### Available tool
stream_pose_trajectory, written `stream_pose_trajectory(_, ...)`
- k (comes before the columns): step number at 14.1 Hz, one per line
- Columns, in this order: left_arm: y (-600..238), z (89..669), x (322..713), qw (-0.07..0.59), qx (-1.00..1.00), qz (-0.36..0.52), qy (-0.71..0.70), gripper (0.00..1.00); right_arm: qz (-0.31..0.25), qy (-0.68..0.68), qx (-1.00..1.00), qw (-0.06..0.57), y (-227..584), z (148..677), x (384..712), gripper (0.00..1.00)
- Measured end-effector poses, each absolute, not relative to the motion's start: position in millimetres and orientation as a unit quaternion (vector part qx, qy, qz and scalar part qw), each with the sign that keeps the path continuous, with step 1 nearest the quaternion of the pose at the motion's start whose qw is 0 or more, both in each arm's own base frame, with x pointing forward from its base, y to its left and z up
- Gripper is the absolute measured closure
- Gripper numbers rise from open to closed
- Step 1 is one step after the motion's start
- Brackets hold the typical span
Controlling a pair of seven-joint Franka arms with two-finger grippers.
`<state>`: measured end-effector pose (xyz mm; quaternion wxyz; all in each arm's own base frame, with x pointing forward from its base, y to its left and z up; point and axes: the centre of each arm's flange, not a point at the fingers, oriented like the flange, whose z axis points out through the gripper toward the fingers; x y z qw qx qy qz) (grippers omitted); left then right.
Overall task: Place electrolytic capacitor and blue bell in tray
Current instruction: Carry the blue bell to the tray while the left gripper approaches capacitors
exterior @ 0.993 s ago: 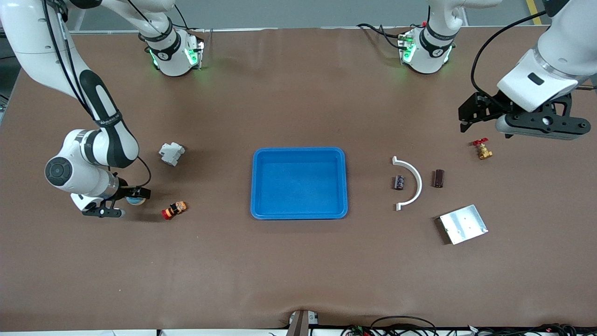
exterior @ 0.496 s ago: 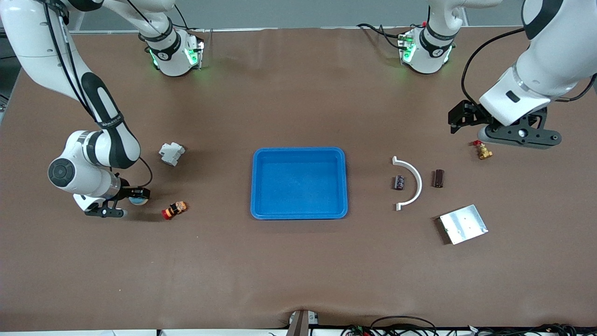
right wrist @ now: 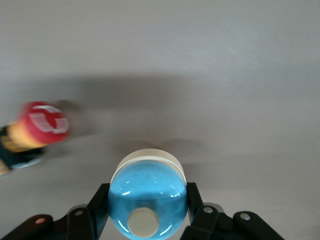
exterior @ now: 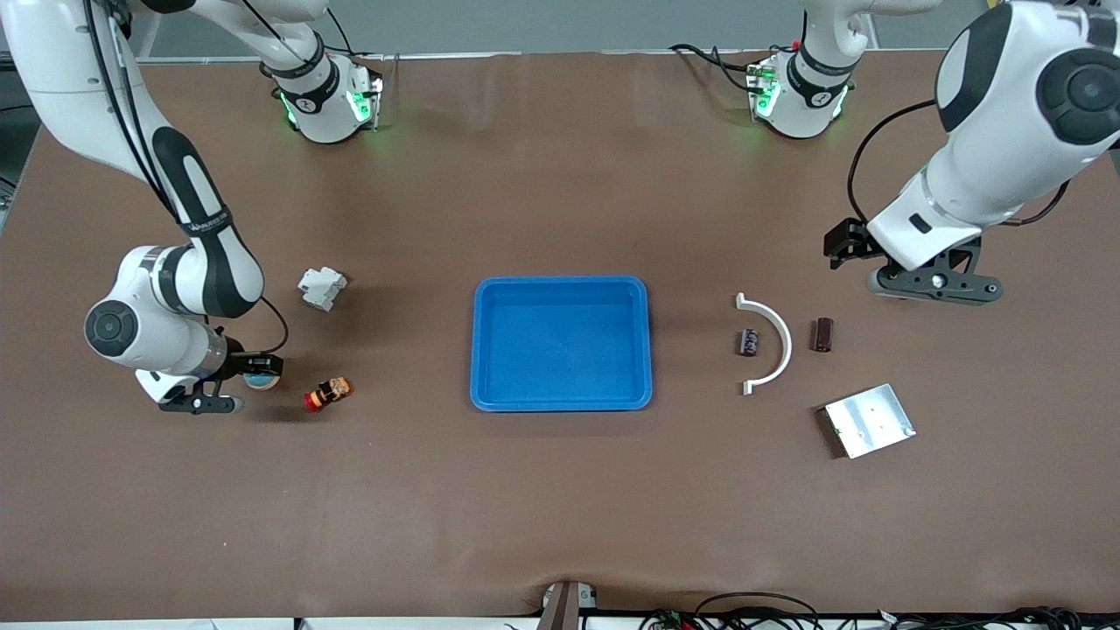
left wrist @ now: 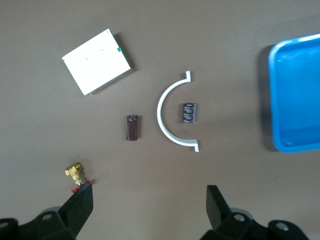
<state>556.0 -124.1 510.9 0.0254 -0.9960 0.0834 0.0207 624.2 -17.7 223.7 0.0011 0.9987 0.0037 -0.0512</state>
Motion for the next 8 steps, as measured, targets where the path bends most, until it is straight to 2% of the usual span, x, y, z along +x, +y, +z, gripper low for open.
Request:
stream_pose_trajectory(4,-91.9,466.4,557.0,0.025,-0.998,0.007,0.061,0.00,-0.054,-0.009,0.998,-0.008,98.8,283.9,637.6,0.34)
stream_pose_trajectory(8,-76.3,415.1,548.5,0.022,-0.998,-0.002,0.054,0.00,-0.055,-0.079,0.995,-0.022,237.3,293.6,608.4,0.34)
